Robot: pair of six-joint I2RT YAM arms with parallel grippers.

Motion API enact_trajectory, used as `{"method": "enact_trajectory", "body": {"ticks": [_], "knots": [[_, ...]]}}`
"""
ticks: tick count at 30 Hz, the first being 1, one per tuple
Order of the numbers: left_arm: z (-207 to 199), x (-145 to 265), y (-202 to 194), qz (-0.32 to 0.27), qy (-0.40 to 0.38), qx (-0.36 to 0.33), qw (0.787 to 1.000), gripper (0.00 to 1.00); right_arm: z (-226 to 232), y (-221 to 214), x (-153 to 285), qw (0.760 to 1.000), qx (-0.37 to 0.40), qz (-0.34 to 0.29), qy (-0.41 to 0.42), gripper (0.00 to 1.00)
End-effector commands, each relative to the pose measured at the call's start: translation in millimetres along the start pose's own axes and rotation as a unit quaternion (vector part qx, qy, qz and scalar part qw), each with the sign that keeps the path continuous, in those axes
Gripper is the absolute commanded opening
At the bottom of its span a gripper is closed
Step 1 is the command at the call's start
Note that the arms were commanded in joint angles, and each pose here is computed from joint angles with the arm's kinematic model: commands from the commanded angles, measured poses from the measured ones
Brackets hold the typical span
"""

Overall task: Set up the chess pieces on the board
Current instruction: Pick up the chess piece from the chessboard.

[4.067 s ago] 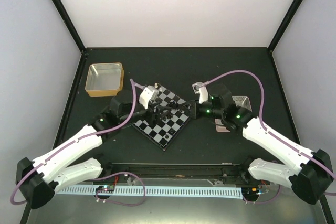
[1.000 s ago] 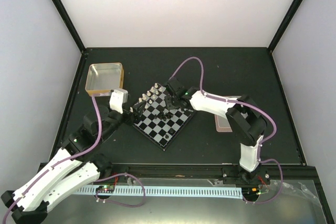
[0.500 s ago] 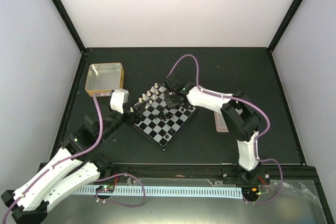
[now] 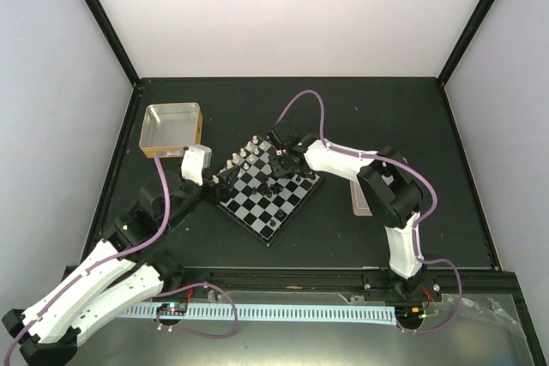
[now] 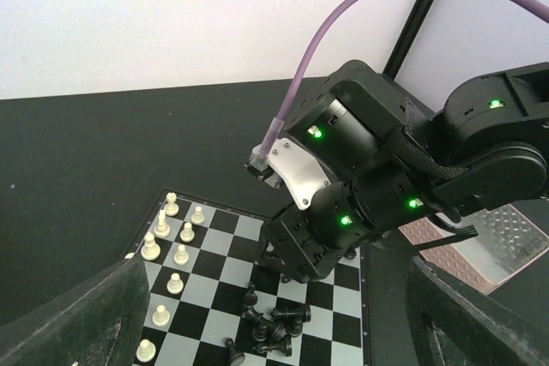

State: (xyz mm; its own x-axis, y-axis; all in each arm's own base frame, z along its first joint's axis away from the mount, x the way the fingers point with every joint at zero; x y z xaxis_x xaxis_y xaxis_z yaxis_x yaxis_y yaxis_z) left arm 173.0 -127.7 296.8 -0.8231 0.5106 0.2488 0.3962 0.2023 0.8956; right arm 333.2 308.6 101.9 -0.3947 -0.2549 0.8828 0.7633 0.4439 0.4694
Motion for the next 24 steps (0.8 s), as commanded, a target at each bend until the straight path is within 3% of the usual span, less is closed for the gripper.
{"method": "enact_trajectory", "body": {"ticks": [1, 24], "knots": [[-1, 1, 4, -0.006, 0.000, 0.009, 1.000, 0.83, 4, 3, -5, 1.000, -0.013, 0.004, 0.009, 0.47], [-1, 0, 2, -0.002, -0.003, 0.009, 1.000, 0.83, -1, 1, -15, 0.999, -0.037, 0.022, -0.020, 0.38]]}}
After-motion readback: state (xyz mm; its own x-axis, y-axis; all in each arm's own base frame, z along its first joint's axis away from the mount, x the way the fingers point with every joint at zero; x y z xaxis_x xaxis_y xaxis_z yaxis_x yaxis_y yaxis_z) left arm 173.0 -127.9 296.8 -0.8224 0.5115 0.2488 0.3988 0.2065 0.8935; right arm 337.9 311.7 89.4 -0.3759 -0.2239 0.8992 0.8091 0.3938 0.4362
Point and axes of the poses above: each gripper's point midway between its finger pads, its own x axis back along the fingers, its own z axis along the line the jaws close on, y = z × x, the point moved 6 cm from there along x, back along the fingers, and after that the axes turned 8 degrees about x, right-handed, at the moved point
